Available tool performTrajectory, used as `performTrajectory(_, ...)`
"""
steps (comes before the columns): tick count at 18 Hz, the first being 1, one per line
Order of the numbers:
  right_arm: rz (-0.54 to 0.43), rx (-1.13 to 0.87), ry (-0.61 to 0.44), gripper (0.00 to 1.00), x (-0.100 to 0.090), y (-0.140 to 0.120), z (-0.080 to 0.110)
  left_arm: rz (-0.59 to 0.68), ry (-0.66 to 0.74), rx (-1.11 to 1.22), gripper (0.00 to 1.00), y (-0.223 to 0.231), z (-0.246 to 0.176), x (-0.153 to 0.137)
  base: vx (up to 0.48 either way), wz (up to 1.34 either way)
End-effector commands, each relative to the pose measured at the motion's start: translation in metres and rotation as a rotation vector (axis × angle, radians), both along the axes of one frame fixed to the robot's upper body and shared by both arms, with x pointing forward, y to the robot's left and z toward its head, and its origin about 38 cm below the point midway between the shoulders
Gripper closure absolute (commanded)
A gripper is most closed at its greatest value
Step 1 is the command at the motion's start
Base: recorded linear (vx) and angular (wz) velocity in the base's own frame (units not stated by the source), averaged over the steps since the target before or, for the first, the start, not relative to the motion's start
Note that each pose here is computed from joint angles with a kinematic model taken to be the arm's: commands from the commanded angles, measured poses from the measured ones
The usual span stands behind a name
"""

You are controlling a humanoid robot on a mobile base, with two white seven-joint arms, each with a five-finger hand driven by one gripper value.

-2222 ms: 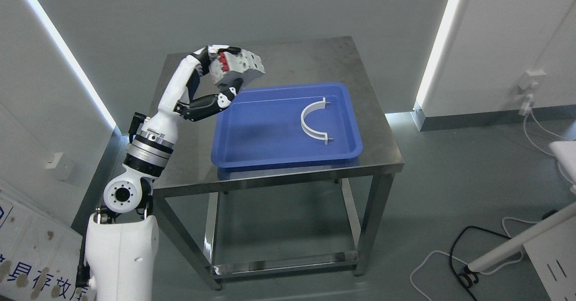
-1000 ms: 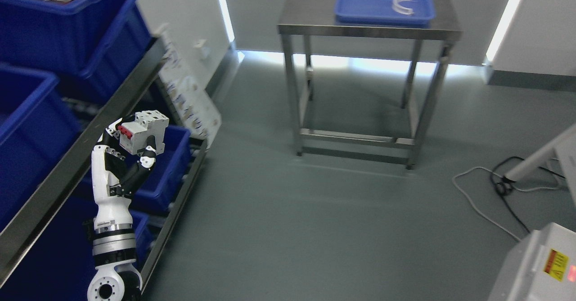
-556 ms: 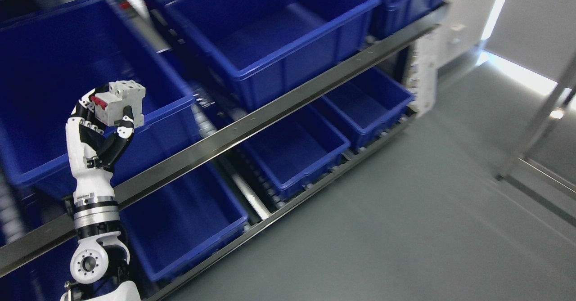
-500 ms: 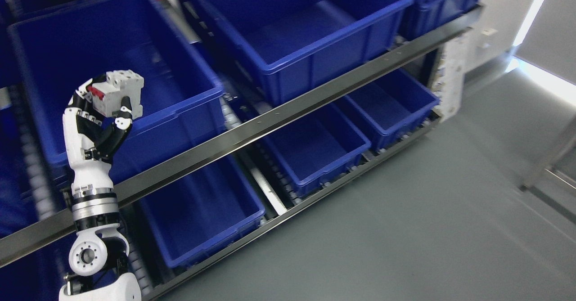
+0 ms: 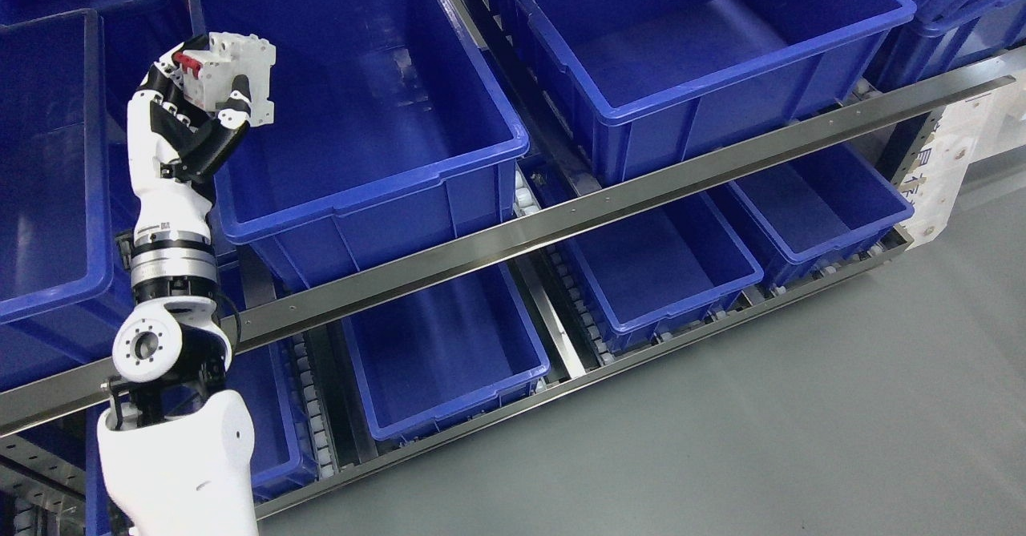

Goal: Place circuit breaker on shelf
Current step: 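Carry the breaker in the left hand while turning toward the bin shelf, then lower the breaker into the nearest upper blue bin and open the left hand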

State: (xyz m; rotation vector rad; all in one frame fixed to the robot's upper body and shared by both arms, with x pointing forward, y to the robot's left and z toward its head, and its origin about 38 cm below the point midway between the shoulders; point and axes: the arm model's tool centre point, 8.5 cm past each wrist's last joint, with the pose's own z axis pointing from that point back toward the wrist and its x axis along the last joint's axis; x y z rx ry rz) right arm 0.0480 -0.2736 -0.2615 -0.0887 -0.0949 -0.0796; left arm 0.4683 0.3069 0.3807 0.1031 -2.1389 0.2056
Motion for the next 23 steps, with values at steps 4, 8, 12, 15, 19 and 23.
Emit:
performTrajectory(4,0.001,-0.018,-0.004,0.00,-0.008,-0.011,0.001,0.032,0.159,0.090,0.91,-0.009,-0.004,0.046,0.042,0.07)
performTrajectory(8,0.000,-0.018,-0.004,0.00,-0.008,-0.011,0.001,0.039,0.236,0.109,0.90,-0.008,-0.020,0.066,0.050,0.06)
performTrajectory(12,0.000,-0.018,-0.004,0.00,-0.008,-0.011,0.001,-0.012,0.300,0.140,0.90,-0.008,-0.030,0.082,0.079,0.03)
performTrajectory(15,0.000,-0.018,-0.004,0.00,-0.008,-0.011,0.001,-0.010,0.302,0.194,0.89,-0.010,-0.019,0.087,0.105,0.00)
performTrajectory(19,0.000,-0.018,-0.004,0.00,-0.008,-0.011,0.001,-0.029,0.363,0.170,0.88,-0.017,-0.017,0.111,0.117,-0.01)
performTrajectory(23,0.001,-0.018,-0.004,0.00,-0.008,-0.011,0.001,-0.051,0.483,0.130,0.87,-0.018,-0.036,0.132,0.112,-0.09)
